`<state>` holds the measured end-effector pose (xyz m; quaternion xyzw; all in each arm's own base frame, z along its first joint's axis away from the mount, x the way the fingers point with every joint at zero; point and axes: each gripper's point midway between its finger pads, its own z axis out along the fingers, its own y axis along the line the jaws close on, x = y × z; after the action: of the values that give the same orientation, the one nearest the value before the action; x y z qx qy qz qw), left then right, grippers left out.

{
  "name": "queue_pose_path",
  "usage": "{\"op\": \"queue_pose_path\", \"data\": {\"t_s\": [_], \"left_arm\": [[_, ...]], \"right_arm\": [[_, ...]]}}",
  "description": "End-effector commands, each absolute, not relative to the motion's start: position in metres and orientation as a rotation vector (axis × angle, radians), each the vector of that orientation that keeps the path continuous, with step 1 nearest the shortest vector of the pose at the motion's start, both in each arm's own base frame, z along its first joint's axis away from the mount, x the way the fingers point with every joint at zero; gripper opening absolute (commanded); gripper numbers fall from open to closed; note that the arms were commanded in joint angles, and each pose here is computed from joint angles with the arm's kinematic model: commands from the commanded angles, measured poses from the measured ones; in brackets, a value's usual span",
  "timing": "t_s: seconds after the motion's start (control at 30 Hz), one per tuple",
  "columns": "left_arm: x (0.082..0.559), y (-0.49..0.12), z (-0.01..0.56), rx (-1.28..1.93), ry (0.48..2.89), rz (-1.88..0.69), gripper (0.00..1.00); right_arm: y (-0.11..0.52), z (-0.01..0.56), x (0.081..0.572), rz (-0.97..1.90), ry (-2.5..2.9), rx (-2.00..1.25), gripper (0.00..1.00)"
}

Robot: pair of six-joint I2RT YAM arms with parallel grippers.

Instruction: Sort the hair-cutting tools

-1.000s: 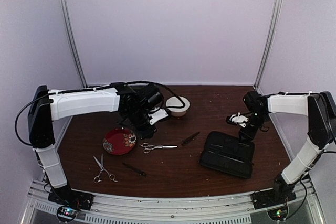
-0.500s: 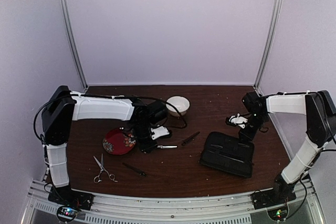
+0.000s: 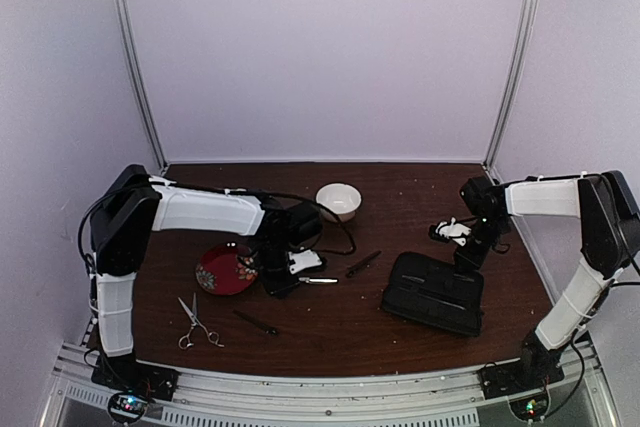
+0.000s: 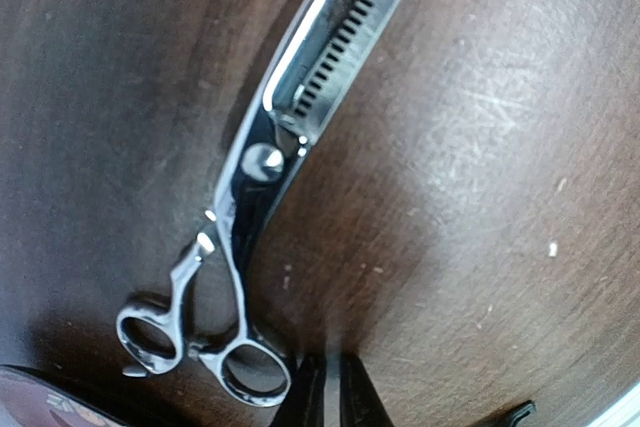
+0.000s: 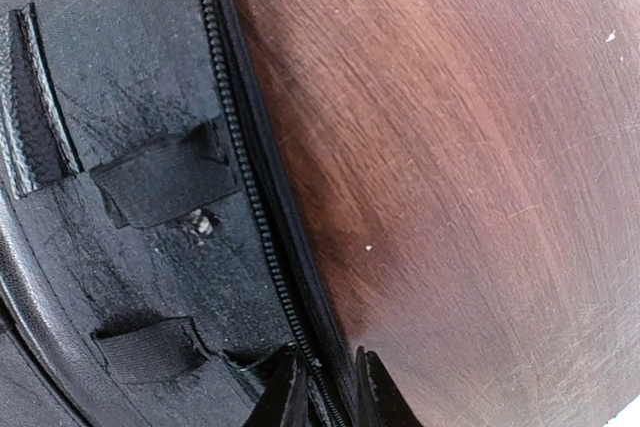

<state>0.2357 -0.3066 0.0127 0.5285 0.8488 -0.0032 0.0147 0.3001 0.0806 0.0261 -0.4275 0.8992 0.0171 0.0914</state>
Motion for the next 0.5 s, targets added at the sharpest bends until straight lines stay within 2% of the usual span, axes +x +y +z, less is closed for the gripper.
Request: {"op": "queue_pose_path", "data": {"t_s": [0.0, 0.07, 0.23, 0.47], "left_arm": [[0.238, -0.294, -0.006, 1.654, 2.668, 0.102, 0.07], [0.238, -0.293, -0.005, 1.648, 2.668, 0.11, 0.0], [0.24, -0.295, 0.009, 1.639, 2.624, 0.121, 0.0], [0.246, -0.302, 0.045, 1.584, 2.525, 0.059, 0.0]], "right_arm": [[0.084, 0.027, 0.302, 0.088, 2.674, -1.269, 0.17], [0.084, 0.027, 0.301, 0.095, 2.676, -1.27, 0.15], [0.087, 0.028, 0.299, 0.122, 2.669, -1.282, 0.09], [0.09, 0.036, 0.297, 0.145, 2.65, -1.289, 0.09]]}}
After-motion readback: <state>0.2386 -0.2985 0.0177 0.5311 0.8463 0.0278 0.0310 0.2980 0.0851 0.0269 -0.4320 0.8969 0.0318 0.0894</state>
